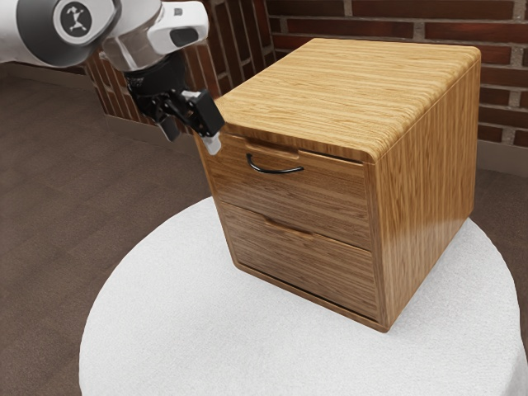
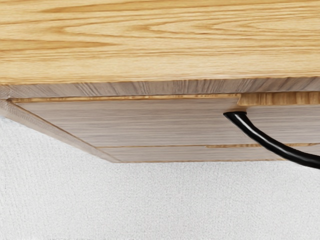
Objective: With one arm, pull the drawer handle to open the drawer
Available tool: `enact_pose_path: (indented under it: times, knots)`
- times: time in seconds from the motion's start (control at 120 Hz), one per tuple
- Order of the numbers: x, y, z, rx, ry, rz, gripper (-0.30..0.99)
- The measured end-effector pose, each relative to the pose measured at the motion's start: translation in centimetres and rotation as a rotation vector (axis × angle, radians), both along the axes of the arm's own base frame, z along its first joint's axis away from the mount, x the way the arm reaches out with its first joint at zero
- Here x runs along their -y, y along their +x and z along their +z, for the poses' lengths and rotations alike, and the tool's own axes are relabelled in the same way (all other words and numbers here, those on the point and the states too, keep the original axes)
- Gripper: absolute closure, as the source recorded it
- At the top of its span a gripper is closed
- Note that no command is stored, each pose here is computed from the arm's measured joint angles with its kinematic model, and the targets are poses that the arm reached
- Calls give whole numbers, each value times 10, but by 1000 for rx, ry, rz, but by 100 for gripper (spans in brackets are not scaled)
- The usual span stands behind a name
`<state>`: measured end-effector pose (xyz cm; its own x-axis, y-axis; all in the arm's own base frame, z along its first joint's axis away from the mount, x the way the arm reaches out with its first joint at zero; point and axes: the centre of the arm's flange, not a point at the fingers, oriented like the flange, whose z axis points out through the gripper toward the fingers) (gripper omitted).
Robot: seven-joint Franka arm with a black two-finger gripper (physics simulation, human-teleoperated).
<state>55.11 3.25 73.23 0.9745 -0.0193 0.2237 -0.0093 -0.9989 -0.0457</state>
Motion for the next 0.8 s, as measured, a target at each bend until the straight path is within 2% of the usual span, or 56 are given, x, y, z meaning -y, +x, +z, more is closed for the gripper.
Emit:
enact_pose_path:
  times: [0.217, 0.283, 0.375, 0.458, 0.542, 0.7, 0.8]
  knots:
    - [-54, -6, 1, 0, 7, 71, 2]
    - [-72, -14, 19, 27, 10, 100, 2]
    - [-88, -55, 86, 140, 15, 151, 2]
    - [-96, -75, 100, 134, -8, 241, 2]
    - [-66, -75, 98, 97, -53, 316, 2]
    - [50, -74, 94, 40, -134, 391, 2]
    - [72, -77, 90, 16, -167, 508, 2]
